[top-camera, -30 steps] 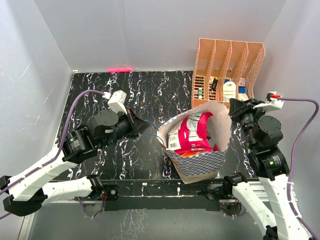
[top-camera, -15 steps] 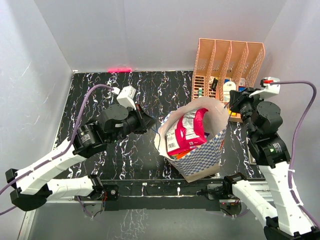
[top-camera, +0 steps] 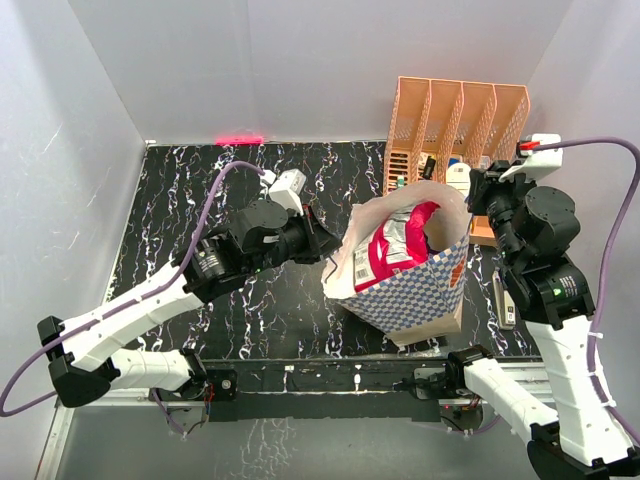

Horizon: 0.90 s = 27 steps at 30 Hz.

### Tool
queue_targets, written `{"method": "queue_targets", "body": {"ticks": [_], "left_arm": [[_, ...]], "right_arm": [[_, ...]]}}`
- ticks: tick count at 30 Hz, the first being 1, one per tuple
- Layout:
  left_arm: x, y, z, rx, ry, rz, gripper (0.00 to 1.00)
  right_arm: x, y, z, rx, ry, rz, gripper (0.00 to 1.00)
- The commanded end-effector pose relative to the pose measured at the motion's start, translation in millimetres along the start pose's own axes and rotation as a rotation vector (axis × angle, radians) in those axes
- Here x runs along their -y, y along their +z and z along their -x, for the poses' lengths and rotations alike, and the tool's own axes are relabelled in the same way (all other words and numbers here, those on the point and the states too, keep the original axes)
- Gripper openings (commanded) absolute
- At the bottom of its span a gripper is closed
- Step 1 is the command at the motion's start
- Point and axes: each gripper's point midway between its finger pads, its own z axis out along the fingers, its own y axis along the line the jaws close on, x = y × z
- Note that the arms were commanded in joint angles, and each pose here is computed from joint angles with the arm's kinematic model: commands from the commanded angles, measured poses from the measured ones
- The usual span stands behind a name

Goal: Take the snacks out of the paper bag

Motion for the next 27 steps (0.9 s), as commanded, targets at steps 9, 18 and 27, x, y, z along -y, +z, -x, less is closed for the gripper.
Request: {"method": "queue_targets", "body": {"ticks": [9,18,27], "left_arm": [[28,-17,17,0.056,-0.057,-0.139,0.0],[-1,-28,-1,0.033,-0.075,-0.064,0.0],[-39,-62,-12,0.045,-0.087,0.038,0.11]], "right_arm": [[-35,-28,114,0.345,0.0,0.207,0.07],[-80,-30,107,0.295,0.001,0.452,0.07],[-95,-27,80,0.222,0.057,0.535,0.07]]}}
